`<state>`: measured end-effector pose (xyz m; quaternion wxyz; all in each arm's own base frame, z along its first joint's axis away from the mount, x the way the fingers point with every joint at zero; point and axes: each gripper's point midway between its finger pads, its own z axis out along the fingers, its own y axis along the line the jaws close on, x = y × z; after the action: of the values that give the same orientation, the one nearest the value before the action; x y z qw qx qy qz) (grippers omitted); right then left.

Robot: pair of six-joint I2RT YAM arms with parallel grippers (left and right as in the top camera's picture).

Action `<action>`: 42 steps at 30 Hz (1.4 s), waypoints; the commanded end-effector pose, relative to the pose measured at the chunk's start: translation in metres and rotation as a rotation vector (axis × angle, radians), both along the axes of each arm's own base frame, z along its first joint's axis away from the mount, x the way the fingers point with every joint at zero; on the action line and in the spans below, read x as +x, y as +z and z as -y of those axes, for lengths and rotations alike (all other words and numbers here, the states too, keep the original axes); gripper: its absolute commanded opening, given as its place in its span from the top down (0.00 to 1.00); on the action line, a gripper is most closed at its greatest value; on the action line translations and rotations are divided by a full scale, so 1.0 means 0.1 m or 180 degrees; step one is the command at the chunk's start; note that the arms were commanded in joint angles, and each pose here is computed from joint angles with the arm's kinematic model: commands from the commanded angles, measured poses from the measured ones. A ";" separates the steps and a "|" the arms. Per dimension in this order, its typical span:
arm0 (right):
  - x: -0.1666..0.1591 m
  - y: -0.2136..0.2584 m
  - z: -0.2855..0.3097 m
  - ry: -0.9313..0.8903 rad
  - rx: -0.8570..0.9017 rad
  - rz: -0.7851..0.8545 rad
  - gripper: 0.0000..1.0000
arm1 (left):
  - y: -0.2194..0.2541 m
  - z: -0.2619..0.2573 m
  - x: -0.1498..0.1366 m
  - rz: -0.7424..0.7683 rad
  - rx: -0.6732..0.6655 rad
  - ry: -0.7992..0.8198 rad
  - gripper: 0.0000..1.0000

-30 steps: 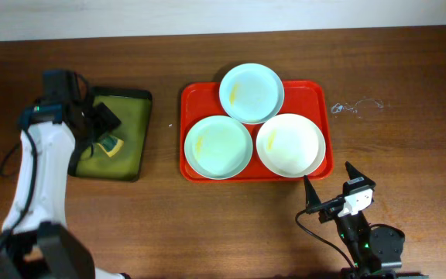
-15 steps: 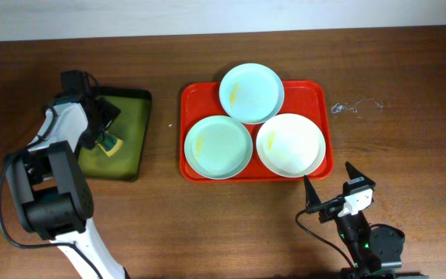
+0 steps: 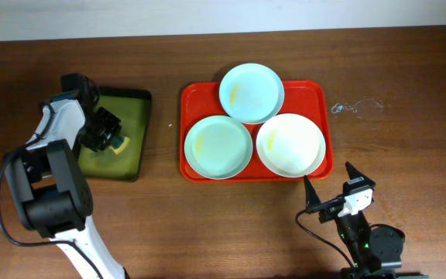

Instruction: Clean dirty plates on tray and stack at the side

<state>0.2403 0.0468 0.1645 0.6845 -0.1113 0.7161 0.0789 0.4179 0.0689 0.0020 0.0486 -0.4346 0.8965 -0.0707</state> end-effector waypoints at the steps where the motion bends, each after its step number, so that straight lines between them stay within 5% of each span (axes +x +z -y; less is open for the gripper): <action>1: 0.00 -0.03 0.02 -0.0025 0.0015 -0.0017 0.02 | -0.28 0.13 -0.31 -0.0431 -0.0188 -0.0011 0.01; 5: 0.00 -0.03 0.02 -0.0025 0.0015 -0.0017 0.02 | -0.28 0.17 -0.39 -0.0542 -0.0256 -0.0011 0.03; 6: 0.00 -0.03 0.02 -0.0025 0.0014 -0.0017 0.02 | -0.28 0.16 -0.38 -0.0524 -0.0232 -0.0010 0.14; 7: 0.00 -0.03 0.02 -0.0026 0.0014 -0.0017 0.02 | -0.28 0.15 -0.36 -0.0499 -0.0221 -0.0011 0.33; 9: 0.00 -0.03 0.02 -0.0025 0.0014 -0.0017 0.02 | -0.29 0.08 -0.34 -0.0484 -0.0081 -0.0005 1.00; 12: 0.00 -0.03 0.02 -0.0025 0.0014 -0.0017 0.02 | -0.29 0.08 -0.35 -0.0494 -0.0087 -0.0004 0.98; 13: 0.00 -0.03 0.02 -0.0026 0.0014 -0.0017 0.02 | -0.29 0.07 -0.33 -0.0474 -0.0080 -0.0005 0.31; 14: 0.00 -0.03 0.02 -0.0025 0.0014 -0.0017 0.02 | -0.29 0.07 -0.31 -0.0443 -0.0074 -0.0003 0.05; 15: 0.00 -0.03 0.02 -0.0025 0.0014 -0.0017 0.02 | -0.29 0.00 -0.27 -0.0393 0.0030 0.0007 0.00; 17: 0.00 -0.03 0.02 -0.0025 0.0014 -0.0017 0.02 | -0.29 -0.10 -0.24 -0.0369 0.0207 0.0021 0.02; 18: 0.00 -0.03 0.02 -0.0025 0.0015 -0.0017 0.02 | -0.29 -0.10 -0.22 -0.0349 0.0212 0.0021 0.11; 19: 0.00 -0.03 0.02 -0.0025 0.0015 -0.0017 0.02 | -0.29 -0.10 -0.20 -0.0321 0.0220 -0.0027 0.40; 20: 0.00 -0.03 0.02 -0.0025 0.0014 -0.0017 0.02 | -0.29 -0.11 -0.19 -0.0296 0.0236 -0.0098 0.50; 22: 0.00 -0.03 0.02 -0.0025 0.0014 -0.0017 0.02 | -0.25 -0.18 -0.18 -0.0316 0.0377 -0.0179 1.00; 27: 0.00 -0.03 0.02 -0.0025 0.0015 -0.0017 0.02 | 0.42 -0.18 -0.02 -0.0379 0.0306 -0.0194 1.00; 32: 0.00 -0.03 0.02 -0.0025 0.0015 -0.0017 0.02 | 1.25 -0.01 0.28 0.0059 0.0013 -0.0459 1.00; 39: 0.00 -0.03 0.02 -0.0025 0.0014 -0.0017 0.02 | 0.43 0.11 -0.21 -0.0757 0.0079 -0.0650 1.00; 42: 0.00 -0.03 0.02 -0.0025 0.0015 -0.0017 0.02 | 1.45 0.28 0.10 0.0099 -0.0059 -0.0942 1.00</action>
<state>0.2403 0.0468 0.1646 0.6845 -0.1114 0.7161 0.0787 0.3957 0.0488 0.0536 -0.0760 -0.3356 0.9382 -0.0363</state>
